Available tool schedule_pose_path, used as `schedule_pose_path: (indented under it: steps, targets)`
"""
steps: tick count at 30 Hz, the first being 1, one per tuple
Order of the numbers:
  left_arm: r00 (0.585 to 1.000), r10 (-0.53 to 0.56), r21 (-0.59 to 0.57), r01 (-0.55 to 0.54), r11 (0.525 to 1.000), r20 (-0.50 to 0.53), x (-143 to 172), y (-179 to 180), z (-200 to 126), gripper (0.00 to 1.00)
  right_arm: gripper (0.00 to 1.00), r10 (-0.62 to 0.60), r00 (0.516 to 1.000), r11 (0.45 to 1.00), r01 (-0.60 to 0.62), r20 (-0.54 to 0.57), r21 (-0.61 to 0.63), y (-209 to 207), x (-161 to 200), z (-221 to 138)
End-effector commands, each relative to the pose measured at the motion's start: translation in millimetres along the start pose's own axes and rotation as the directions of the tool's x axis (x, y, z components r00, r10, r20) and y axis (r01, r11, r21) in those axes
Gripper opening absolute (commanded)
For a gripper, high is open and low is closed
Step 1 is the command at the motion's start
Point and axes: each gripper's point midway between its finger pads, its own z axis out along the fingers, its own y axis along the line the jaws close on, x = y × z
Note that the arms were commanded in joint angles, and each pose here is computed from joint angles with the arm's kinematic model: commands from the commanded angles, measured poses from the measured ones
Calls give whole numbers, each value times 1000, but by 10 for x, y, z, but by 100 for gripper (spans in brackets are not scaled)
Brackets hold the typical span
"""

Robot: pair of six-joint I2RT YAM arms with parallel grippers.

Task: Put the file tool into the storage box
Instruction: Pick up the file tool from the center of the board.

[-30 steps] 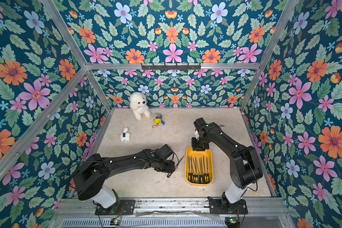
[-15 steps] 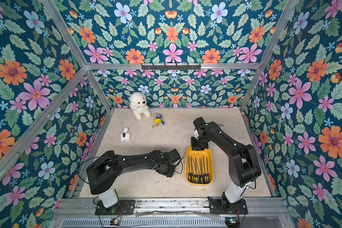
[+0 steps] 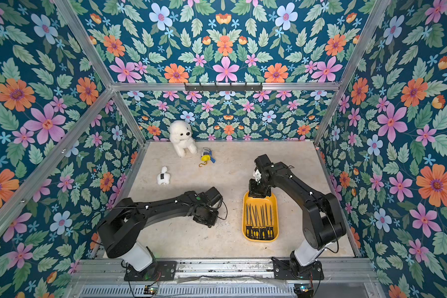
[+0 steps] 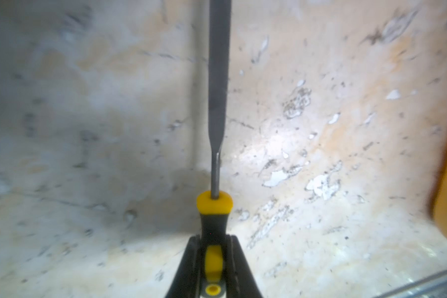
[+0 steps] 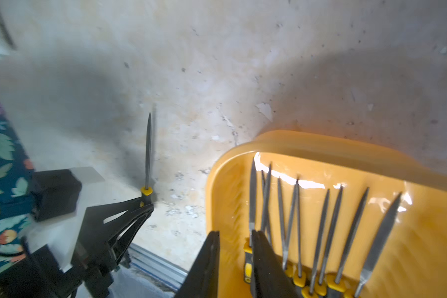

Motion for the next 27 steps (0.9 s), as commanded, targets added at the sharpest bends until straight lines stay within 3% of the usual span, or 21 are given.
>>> schedule_pose_path:
  steps: [1, 8, 23, 25, 27]
  targets:
    - [997, 64, 214, -69, 974, 31, -64, -383, -249, 0, 31, 11, 999, 989, -3, 53, -149, 323, -154, -122]
    - [995, 76, 330, -95, 939, 70, -144, -624, -465, 0, 34, 34, 998, 947, -18, 45, -320, 669, -255, -144]
    - [995, 55, 391, -85, 917, 86, -148, -717, -534, 0, 34, 56, 997, 954, -67, -47, -292, 639, -109, 440]
    - [995, 56, 395, -85, 915, 84, -144, -725, -537, 0, 29, 57, 997, 956, -71, -55, -285, 631, -108, 489]
    - [995, 55, 390, -81, 917, 78, -134, -713, -519, 0, 17, 60, 996, 962, -74, -58, -265, 603, -115, 504]
